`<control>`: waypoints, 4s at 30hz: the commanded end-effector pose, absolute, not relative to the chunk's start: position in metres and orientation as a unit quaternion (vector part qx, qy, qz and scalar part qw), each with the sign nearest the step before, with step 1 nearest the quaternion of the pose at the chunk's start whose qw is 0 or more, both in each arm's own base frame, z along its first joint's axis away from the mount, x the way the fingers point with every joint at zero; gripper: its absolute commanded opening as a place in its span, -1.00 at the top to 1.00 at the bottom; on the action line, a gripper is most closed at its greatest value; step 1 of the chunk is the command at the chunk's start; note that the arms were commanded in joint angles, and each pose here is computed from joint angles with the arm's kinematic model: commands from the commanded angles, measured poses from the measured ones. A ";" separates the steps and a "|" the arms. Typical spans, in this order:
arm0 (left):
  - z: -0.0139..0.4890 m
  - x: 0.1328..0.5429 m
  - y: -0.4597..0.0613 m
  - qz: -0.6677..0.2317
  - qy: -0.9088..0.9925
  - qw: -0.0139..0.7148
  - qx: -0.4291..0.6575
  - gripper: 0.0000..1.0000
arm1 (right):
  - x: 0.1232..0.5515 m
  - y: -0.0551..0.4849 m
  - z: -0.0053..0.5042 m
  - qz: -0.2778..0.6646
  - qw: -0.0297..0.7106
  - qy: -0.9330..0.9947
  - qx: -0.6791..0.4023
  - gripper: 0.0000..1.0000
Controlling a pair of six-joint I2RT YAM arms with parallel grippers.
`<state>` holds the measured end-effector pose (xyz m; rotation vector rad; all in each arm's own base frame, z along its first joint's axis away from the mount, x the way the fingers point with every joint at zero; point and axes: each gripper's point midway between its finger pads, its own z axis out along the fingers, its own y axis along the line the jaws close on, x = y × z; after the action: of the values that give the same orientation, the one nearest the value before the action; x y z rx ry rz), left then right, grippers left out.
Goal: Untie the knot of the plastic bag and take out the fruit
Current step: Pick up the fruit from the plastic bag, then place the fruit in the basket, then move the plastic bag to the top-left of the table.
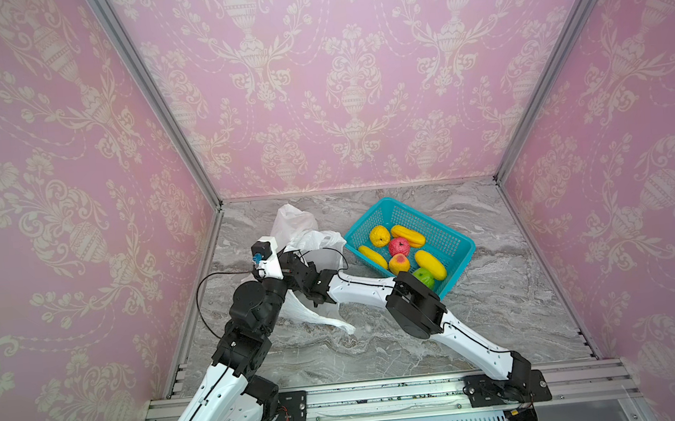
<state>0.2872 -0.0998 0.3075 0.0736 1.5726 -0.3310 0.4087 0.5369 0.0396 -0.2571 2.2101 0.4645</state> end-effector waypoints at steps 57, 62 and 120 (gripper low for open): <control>0.275 0.309 -0.079 -0.080 0.742 0.665 -0.004 1.00 | 0.298 0.180 0.276 0.182 0.694 0.693 -0.066 0.76; 0.274 0.309 -0.083 -0.087 0.740 0.667 0.007 1.00 | 0.353 0.145 0.221 0.135 0.624 0.769 0.037 0.76; 0.423 0.367 0.025 -0.083 0.609 0.756 -0.226 -0.99 | 0.278 0.010 0.236 0.039 0.577 0.796 0.177 -1.00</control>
<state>0.4031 -0.0197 0.4079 -0.0583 1.3790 -0.0782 0.3007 0.0435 0.2616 0.3222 1.7856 0.2927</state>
